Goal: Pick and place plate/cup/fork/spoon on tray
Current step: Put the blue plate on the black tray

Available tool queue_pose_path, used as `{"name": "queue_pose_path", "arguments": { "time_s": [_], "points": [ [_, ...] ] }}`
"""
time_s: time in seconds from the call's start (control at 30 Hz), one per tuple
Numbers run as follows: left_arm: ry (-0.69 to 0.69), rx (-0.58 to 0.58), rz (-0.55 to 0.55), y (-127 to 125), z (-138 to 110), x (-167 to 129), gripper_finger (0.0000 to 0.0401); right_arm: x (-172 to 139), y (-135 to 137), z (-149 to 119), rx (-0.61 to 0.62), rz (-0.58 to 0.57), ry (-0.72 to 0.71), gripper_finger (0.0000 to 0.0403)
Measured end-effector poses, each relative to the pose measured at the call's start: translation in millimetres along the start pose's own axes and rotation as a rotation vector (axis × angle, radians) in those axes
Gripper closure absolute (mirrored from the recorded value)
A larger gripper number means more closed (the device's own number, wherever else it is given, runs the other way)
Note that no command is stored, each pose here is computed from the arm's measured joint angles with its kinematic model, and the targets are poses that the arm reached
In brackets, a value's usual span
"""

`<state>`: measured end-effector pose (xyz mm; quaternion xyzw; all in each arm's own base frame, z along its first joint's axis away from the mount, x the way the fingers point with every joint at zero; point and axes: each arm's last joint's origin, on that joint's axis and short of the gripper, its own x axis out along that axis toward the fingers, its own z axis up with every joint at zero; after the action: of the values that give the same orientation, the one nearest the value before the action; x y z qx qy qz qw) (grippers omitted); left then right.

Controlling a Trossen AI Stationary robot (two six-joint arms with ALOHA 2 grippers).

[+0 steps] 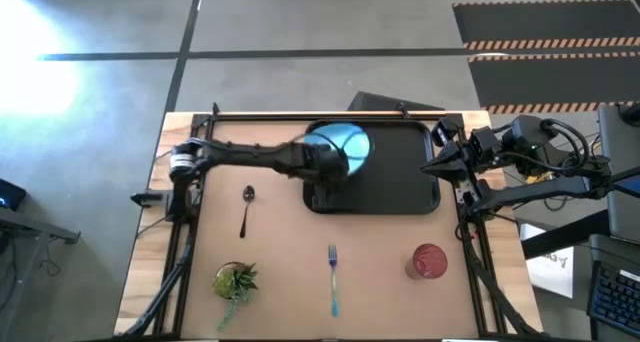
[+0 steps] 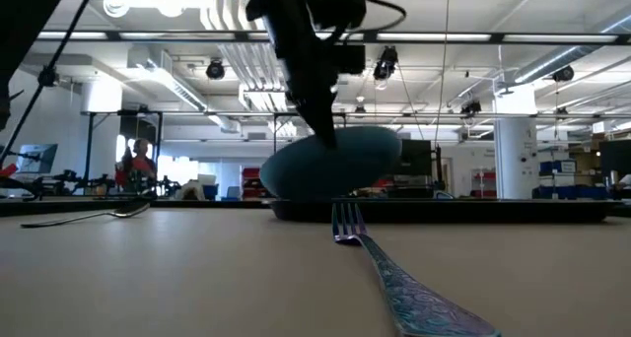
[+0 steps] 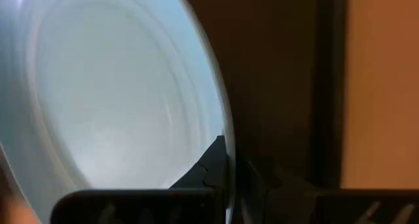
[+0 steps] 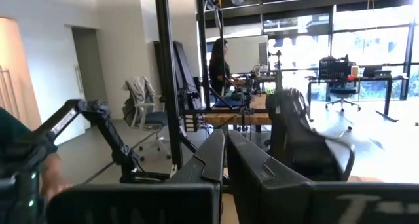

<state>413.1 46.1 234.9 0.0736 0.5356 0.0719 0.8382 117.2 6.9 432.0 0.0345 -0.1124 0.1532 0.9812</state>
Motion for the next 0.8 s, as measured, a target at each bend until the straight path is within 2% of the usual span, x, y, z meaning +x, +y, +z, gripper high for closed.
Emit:
{"name": "queue_pose_path", "arguments": {
  "time_s": [0.13,0.37,0.8],
  "points": [
    [0.011,0.024,-0.026,-15.9,2.1,12.5,0.0401,0.0,0.0,0.0,0.000,0.000,0.000,0.0394],
    [-0.131,-0.052,-0.115,-29.6,16.6,11.7,0.0401,0.0,0.0,0.0,0.000,0.001,0.000,0.0394],
    [-0.087,-0.091,-0.169,-39.1,7.0,19.1,0.0401,-0.1,0.1,0.0,0.000,0.004,0.000,0.0394]
  ]
}}
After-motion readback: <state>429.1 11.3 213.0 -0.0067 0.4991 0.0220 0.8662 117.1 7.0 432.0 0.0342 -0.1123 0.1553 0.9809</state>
